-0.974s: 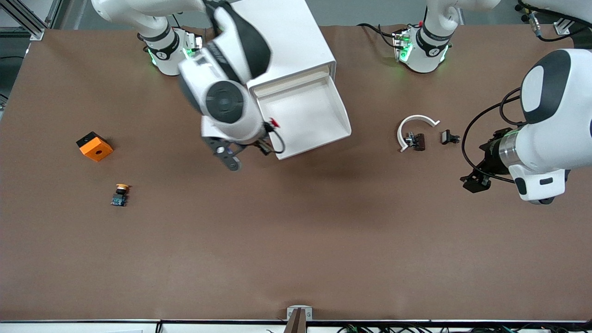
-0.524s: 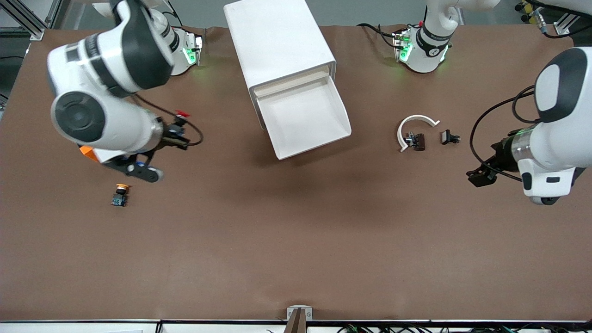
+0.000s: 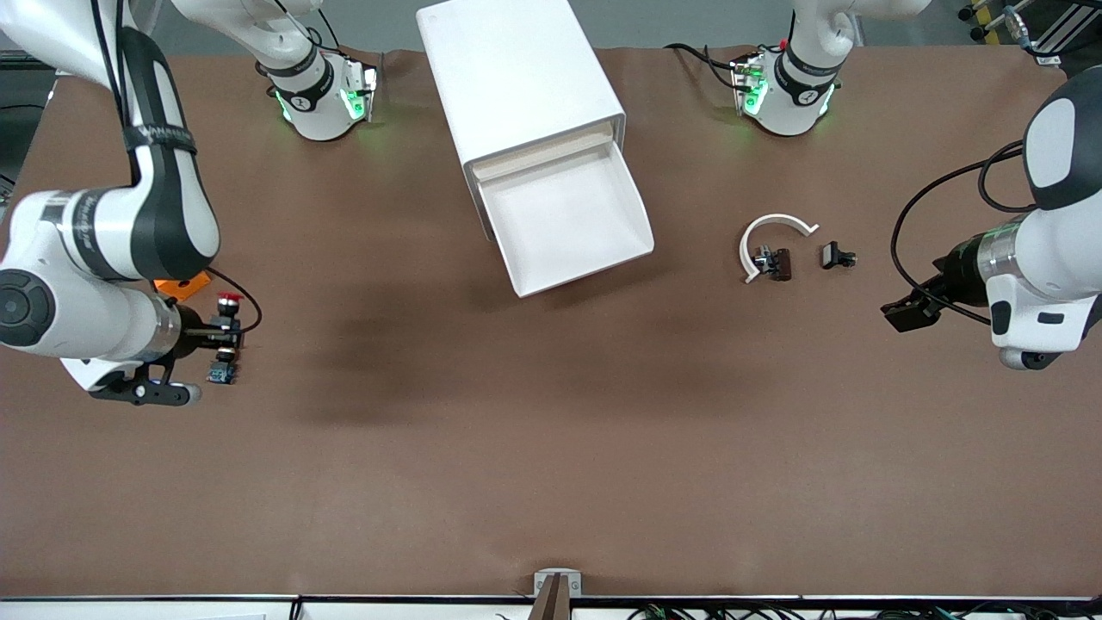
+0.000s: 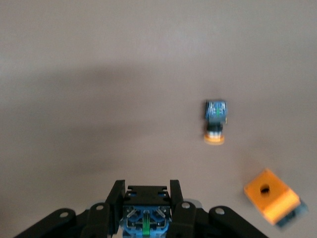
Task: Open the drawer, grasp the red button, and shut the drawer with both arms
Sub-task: 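Set the red button beside the orange button while the left gripper reaches the drawer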
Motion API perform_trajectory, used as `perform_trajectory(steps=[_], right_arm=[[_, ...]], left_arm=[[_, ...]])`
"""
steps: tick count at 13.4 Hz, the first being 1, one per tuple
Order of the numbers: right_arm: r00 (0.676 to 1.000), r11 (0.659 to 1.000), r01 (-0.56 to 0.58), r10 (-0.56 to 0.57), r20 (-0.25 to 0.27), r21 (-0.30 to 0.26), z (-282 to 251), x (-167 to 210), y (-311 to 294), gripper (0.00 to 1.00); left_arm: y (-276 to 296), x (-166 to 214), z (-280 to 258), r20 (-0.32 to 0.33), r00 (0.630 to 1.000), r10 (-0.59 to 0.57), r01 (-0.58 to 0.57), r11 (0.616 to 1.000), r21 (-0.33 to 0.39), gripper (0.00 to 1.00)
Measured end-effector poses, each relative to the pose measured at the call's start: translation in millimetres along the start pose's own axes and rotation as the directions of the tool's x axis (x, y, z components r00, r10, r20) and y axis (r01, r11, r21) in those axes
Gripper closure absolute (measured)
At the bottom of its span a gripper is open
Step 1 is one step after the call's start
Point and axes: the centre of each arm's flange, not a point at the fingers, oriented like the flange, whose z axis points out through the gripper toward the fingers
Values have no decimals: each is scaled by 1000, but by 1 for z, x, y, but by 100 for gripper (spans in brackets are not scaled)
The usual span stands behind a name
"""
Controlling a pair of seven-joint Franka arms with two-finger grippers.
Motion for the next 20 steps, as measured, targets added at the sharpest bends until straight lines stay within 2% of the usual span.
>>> perform_trajectory(steps=[2, 4, 6, 8, 12, 15, 17, 18, 20], right_arm=[[998, 1000, 10, -10, -61, 8, 40, 8, 19, 59], [997, 1000, 11, -11, -70, 6, 78, 15, 22, 59], [998, 1000, 20, -20, -54, 2, 117, 21, 15, 59], [999, 999, 33, -33, -10, -3, 154, 22, 10, 59], [999, 999, 40, -40, -1, -6, 190, 26, 7, 59], [999, 999, 38, -38, -15, -6, 191, 28, 9, 59], [999, 999, 36, -36, -17, -5, 190, 28, 10, 59], [999, 999, 36, -36, -18, -5, 190, 28, 10, 54], [999, 999, 35, -36, -19, -5, 190, 28, 10, 33]], left_arm=[[-9, 4, -6, -5, 999, 38, -38, 999, -10, 0], [-20, 6, -13, -11, 994, 113, -113, 993, -20, 0], [-23, 8, -10, -10, 983, 183, -184, 983, -21, 0], [-4, 1, 8, -29, 970, 242, -243, 969, -36, 0], [62, -48, 77, -89, 924, 371, -378, 923, -77, 0], [103, -91, 118, -90, 889, 448, -455, 887, -82, 0], [133, -116, 143, -91, 885, 457, -464, 881, -93, 0], [150, -129, 159, -93, 889, 449, -457, 884, -100, 0], [184, -155, 199, -90, 904, 418, -426, 898, -108, 0]])
